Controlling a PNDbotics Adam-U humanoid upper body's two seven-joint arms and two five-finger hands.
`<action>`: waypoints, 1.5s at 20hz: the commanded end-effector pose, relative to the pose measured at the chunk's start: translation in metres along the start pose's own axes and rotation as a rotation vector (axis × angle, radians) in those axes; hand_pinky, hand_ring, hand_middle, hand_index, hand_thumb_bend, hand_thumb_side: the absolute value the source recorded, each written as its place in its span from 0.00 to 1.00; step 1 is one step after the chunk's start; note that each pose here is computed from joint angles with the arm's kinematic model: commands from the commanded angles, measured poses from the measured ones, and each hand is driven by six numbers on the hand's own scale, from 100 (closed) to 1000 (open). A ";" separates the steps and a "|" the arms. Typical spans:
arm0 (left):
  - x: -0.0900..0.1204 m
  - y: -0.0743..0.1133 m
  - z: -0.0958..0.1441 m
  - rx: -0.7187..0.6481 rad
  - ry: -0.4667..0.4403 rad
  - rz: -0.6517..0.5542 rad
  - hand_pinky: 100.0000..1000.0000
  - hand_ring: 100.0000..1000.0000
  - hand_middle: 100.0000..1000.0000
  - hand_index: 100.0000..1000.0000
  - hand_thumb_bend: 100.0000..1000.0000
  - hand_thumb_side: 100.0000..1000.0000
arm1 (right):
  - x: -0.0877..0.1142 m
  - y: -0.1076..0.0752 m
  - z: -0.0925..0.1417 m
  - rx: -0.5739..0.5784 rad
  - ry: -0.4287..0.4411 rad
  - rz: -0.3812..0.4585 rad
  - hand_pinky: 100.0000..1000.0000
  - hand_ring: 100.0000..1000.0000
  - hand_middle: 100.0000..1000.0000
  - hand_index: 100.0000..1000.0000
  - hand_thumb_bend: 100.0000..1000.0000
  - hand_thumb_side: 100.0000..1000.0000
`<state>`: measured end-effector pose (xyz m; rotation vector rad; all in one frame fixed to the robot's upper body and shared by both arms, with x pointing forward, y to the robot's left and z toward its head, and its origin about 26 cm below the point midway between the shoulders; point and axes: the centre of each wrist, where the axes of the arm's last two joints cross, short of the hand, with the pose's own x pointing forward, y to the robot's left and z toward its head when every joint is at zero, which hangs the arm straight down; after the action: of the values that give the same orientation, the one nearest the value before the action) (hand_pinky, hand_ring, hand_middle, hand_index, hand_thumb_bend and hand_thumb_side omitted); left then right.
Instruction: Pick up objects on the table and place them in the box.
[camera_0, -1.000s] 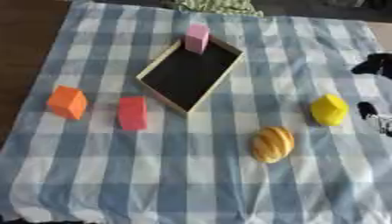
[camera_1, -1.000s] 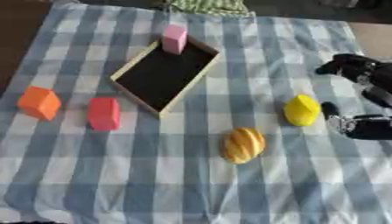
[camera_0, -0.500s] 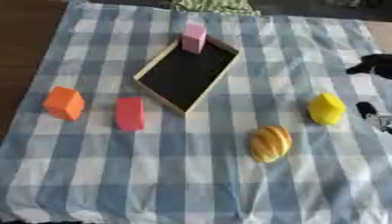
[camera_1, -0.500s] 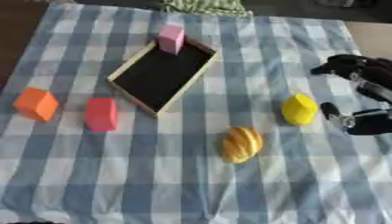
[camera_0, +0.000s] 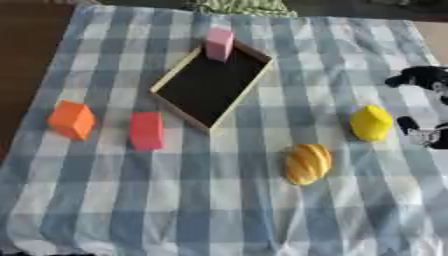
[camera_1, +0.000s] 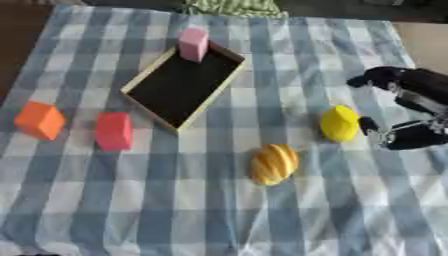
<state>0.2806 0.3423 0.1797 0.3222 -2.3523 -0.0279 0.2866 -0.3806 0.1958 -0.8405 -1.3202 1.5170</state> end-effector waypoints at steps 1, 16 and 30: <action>0.005 0.000 -0.005 -0.014 -0.024 0.005 0.76 0.73 0.61 0.77 0.00 0.59 | -0.009 -0.004 -0.003 0.002 0.032 0.016 0.95 1.00 0.85 0.95 0.00 0.18; 0.004 -0.003 -0.007 -0.022 -0.030 0.027 0.76 0.73 0.61 0.77 0.00 0.59 | -0.030 0.017 -0.022 0.108 0.084 0.043 0.95 1.00 0.88 0.96 0.00 0.44; 0.004 -0.004 -0.006 -0.020 -0.023 0.037 0.76 0.73 0.61 0.76 0.00 0.59 | -0.023 0.012 -0.028 -0.048 0.076 0.003 0.86 0.82 0.33 0.54 0.00 0.13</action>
<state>0.2846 0.3363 0.1788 0.2610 -2.3595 -0.0201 0.3181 -0.3910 0.1617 -0.8727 -1.2637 1.4631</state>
